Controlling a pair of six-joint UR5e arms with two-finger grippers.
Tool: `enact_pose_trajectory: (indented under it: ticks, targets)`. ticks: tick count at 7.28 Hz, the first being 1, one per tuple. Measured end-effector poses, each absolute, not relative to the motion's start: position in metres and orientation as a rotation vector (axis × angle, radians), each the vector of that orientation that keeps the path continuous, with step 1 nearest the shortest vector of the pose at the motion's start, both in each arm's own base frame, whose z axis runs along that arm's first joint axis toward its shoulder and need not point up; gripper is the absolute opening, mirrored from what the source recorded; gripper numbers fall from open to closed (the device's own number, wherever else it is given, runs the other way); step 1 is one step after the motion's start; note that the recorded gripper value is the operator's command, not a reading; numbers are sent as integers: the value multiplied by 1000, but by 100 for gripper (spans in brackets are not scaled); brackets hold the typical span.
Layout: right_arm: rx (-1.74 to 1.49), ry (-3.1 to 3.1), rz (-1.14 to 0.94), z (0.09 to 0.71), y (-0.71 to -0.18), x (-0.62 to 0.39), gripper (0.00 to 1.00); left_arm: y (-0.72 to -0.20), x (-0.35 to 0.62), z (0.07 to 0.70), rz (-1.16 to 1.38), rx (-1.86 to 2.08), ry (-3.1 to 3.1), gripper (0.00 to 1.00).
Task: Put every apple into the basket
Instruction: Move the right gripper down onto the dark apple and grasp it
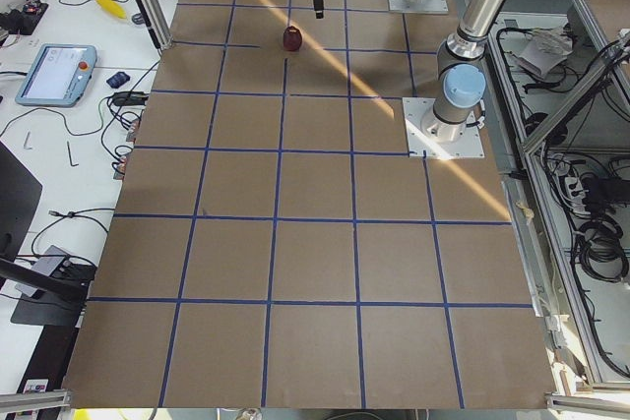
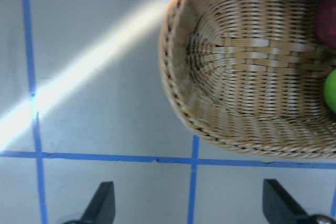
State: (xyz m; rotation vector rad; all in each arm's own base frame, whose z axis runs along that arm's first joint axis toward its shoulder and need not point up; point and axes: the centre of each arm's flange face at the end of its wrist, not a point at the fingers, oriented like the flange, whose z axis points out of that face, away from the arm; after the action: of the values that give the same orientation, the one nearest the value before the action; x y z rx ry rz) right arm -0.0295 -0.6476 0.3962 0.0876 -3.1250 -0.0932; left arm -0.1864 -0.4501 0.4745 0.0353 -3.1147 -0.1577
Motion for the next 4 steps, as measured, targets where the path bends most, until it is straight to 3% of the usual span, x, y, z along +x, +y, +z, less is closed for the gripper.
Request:
enact_pose_trajectory:
  ticks: [4]
  targets:
    - [-119,-3138,-190,360,-616,211,100,-449,-168,487,-65,-120,-3114,100]
